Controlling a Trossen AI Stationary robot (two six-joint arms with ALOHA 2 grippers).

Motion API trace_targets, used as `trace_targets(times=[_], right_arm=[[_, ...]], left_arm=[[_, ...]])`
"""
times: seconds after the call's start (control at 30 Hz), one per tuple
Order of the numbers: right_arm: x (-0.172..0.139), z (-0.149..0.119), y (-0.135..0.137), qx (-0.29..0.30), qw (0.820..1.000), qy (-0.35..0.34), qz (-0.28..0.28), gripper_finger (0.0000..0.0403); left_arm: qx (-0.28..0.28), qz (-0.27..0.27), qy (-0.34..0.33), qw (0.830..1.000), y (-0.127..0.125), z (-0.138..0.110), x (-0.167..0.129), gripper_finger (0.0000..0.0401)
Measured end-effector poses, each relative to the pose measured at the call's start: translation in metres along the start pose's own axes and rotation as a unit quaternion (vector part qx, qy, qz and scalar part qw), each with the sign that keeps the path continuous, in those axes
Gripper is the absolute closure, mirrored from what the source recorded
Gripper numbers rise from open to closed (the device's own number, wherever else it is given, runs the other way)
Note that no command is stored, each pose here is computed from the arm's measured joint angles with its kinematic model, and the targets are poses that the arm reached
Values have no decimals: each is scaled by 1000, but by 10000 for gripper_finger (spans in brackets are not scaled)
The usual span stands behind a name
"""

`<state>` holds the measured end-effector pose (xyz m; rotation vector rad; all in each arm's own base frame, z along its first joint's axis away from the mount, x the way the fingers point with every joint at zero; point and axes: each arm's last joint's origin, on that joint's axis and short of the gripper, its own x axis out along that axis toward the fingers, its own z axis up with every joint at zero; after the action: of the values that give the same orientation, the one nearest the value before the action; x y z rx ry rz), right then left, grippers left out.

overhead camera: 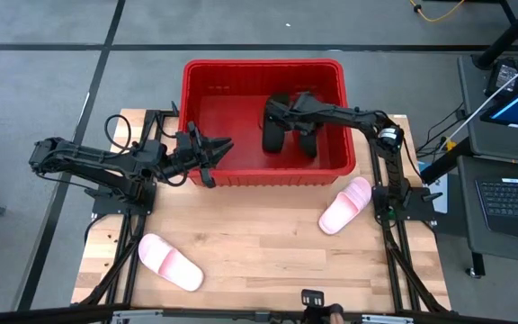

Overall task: Pick and place slides into bin
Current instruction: Put the black slide into the red bin, then put the right pink slide into the red bin

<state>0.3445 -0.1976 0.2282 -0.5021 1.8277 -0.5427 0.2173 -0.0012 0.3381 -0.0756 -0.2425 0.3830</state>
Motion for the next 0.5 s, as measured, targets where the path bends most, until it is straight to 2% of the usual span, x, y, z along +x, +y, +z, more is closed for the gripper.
trace_targets(times=[0.17,0.5], right_arm=[[-15,4,-15,29,999,-39,-8,344],[-19,3,-18,36,998,-44,-10,304]], left_arm=[[0,0,0,1000,0,0,0,331],[0,-17,0,1000,-1,0,0,331]])
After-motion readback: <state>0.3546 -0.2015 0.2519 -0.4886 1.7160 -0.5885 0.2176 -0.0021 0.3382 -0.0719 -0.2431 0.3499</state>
